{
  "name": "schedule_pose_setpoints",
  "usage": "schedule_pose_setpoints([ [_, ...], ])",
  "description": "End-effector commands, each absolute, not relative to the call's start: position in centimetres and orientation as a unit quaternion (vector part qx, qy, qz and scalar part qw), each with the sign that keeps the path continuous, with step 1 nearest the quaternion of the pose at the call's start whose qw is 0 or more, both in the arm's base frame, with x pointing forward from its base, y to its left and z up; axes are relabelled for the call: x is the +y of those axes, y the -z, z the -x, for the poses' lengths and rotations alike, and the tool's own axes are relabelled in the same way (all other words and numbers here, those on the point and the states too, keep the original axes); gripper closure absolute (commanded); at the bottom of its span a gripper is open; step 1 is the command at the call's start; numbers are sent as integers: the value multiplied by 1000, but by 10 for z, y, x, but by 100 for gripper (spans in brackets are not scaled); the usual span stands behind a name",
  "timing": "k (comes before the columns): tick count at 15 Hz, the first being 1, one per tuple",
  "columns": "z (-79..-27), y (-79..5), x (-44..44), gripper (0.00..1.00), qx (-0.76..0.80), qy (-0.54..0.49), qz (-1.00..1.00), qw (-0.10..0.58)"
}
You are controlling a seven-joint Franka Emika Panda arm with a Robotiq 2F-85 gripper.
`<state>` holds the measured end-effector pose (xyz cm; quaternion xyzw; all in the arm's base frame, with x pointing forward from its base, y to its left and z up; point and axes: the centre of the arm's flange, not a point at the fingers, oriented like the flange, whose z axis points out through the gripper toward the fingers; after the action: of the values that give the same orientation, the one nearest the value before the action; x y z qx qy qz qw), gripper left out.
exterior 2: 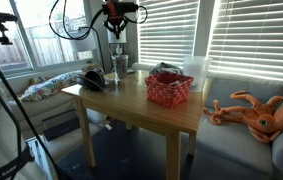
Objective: Move the phone charger from the silver cup to the basket
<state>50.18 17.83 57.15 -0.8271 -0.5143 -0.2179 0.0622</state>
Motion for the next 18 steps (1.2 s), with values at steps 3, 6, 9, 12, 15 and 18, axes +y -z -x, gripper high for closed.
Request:
schedule_pose_setpoints([
  [3, -475, -597, 172, 99, -494, 226, 837, 56],
  [6, -463, -608, 169, 99, -485, 233, 841, 55],
  [9, -452, -621, 160, 99, -459, 253, 851, 37],
  [12, -443, -628, 146, 99, -421, 265, 867, 20],
  [15, -434, -634, 128, 99, -367, 285, 885, -5],
  [18, -427, -637, 109, 99, -312, 300, 901, -28],
])
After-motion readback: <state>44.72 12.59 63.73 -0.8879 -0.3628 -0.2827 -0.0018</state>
